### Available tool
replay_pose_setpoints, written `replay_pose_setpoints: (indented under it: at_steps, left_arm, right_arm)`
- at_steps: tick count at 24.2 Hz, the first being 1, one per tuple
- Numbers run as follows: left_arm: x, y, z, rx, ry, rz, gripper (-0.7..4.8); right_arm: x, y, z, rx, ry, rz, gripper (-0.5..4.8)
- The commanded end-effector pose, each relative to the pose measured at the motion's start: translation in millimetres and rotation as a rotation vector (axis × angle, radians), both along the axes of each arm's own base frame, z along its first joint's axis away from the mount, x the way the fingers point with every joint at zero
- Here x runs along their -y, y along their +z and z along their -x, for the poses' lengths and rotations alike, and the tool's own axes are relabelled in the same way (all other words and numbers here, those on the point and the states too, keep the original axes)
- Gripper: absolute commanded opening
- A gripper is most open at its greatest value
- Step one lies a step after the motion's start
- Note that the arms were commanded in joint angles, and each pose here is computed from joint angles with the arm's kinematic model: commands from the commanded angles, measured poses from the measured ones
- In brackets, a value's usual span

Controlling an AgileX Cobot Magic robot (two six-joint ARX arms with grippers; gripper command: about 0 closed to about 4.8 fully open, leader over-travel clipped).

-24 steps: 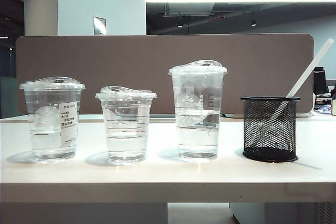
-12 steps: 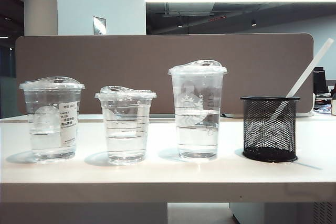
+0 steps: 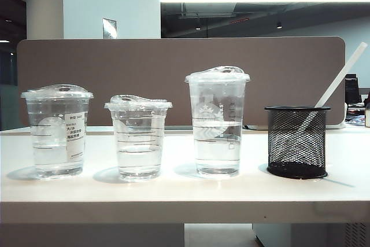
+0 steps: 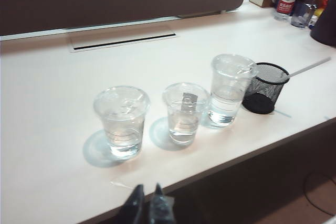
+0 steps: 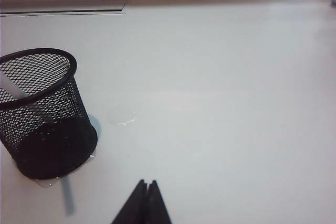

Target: Pick up the straw and insert it into the small coffee cup.

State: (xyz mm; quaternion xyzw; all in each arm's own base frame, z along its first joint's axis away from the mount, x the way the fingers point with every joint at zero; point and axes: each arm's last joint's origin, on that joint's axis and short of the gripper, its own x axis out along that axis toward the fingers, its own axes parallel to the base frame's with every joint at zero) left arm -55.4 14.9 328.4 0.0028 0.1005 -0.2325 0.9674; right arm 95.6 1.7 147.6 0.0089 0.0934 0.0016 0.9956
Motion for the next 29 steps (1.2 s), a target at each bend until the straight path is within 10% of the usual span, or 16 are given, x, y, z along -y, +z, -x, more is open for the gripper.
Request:
replay_pose_setpoints:
  at_steps: [1,6,13,18,23,29]
  left_arm:
    - [2,2,0,0.015,-0.07,0.013,0.21]
    - [3,2,0,0.019,-0.095,0.018,0.21]
    - [3,2,0,0.019,-0.089,0.018,0.22]
    - [3,2,0,0.019,-0.089,0.018,0.21]
    - [3,2,0,0.02,-0.088,0.018,0.21]
    - [3,2,0,0.019,-0.088,0.018,0.21]
  right_arm:
    - [0,-1,0,0.006,0.002,-0.013,0.04]
    - [3,51,10,0.187,-0.104,-0.098,-0.04]
    - [11,199,50,0.516,-0.378,0.344,-0.04]
    - [10,274,2,0.613,-0.376,0.323,-0.04]
    - [15,293,-69,0.631,-0.357,0.29,-0.04]
    - [90,221,-176,0.381,-0.29,-0.086,-0.04]
